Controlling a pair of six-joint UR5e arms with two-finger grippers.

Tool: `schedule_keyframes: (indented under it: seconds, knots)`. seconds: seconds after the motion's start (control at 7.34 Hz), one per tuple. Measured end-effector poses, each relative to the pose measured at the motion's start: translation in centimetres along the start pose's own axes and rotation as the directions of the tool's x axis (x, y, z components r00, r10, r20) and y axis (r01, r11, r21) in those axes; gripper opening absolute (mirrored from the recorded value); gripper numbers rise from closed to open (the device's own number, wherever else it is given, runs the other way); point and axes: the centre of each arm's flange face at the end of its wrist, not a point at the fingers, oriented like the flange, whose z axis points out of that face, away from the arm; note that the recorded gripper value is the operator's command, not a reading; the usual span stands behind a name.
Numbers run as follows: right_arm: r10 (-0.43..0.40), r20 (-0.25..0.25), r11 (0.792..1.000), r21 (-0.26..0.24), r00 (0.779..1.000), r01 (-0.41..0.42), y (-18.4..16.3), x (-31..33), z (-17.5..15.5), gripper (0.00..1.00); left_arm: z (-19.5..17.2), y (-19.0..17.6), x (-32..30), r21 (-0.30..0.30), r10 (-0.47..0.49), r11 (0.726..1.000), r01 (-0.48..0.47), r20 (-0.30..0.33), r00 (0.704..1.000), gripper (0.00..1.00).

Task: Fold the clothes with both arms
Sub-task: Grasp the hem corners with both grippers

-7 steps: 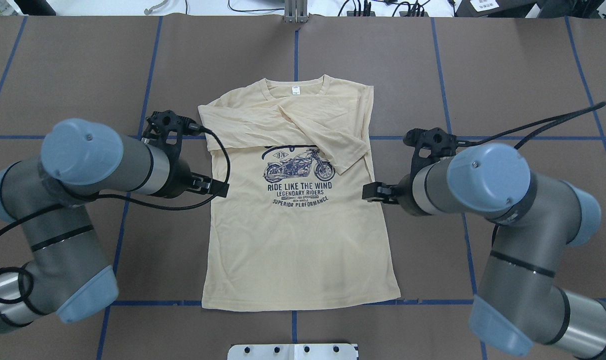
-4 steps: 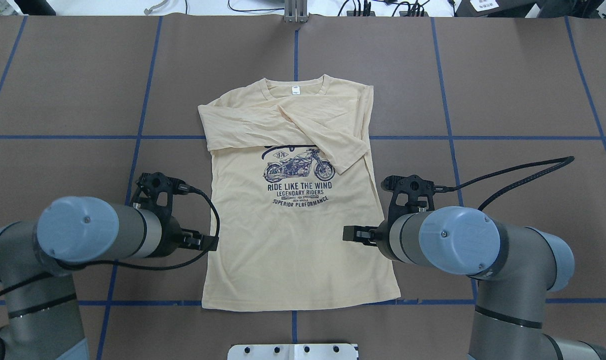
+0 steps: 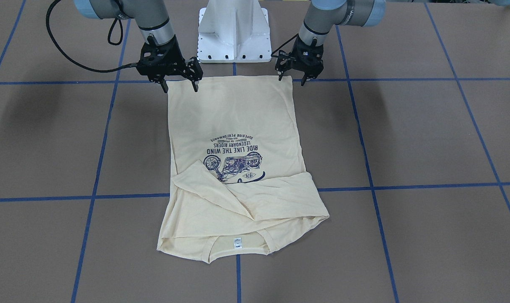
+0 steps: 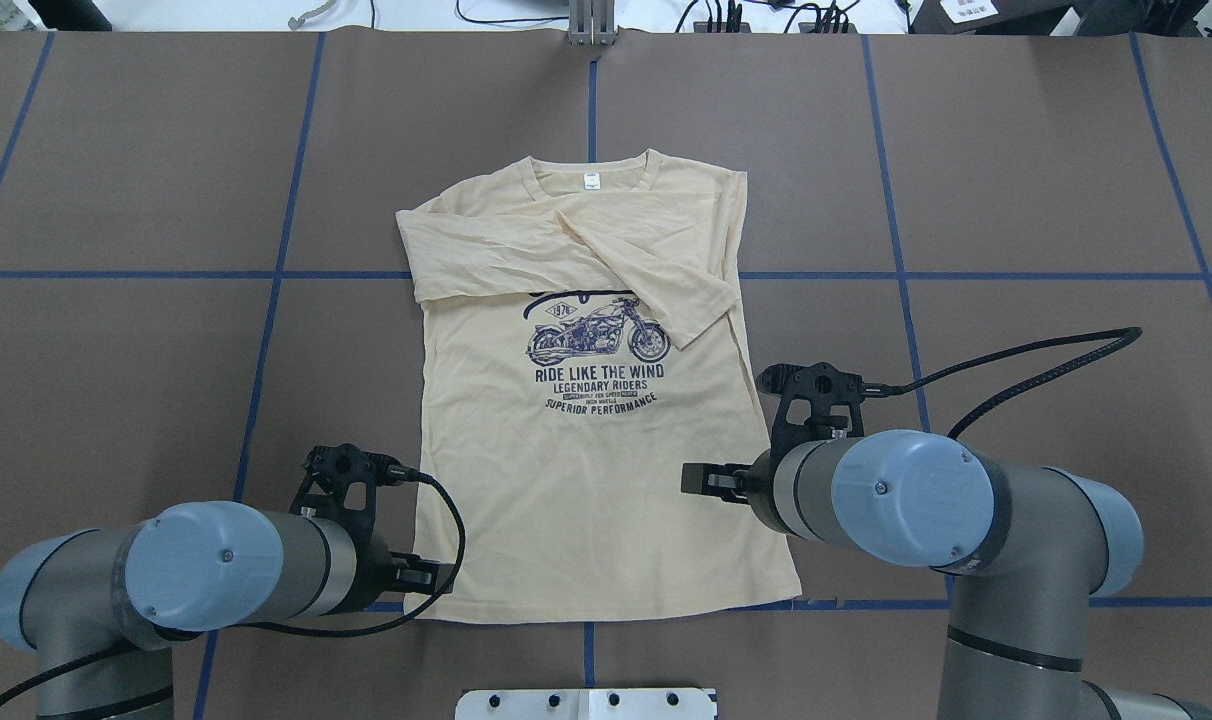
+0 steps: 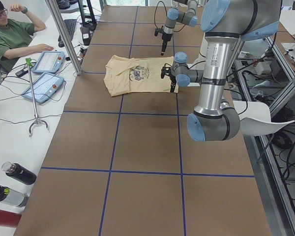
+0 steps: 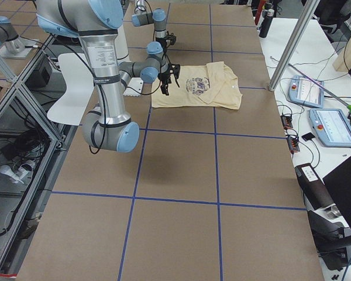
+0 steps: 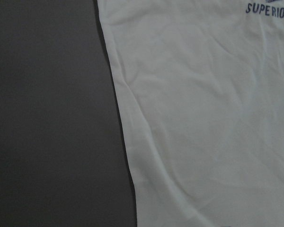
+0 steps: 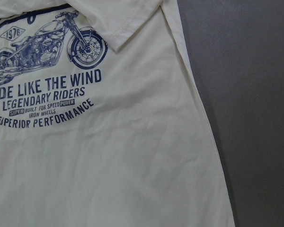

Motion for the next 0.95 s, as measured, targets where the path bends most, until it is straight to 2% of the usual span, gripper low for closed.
schedule_keyframes:
  seconds: [0.27,0.41,0.55,0.95]
  knots:
    - [0.0,-0.002,1.0,0.002,1.0,0.0,0.0,0.1,0.1,1.0,0.7,0.9,0.2,-0.018,-0.062,0.998,0.062,0.007,0.998,0.61]
    - [0.0,-0.002,1.0,0.002,1.0,0.0,0.0,0.1,0.1,1.0,1.0,1.2,0.2,-0.024,-0.086,0.996,0.086,0.01,0.996,0.54]
    - [0.0,-0.003,1.0,0.002,1.0,0.0,0.0,0.1,0.1,1.0,1.1,1.4,0.2,-0.027,-0.095,0.995,0.096,0.012,0.995,0.49]
    - [0.0,-0.003,1.0,0.002,1.0,0.0,0.0,0.1,0.1,1.0,1.5,2.0,0.3,-0.038,-0.095,0.995,0.095,0.018,0.995,0.46]
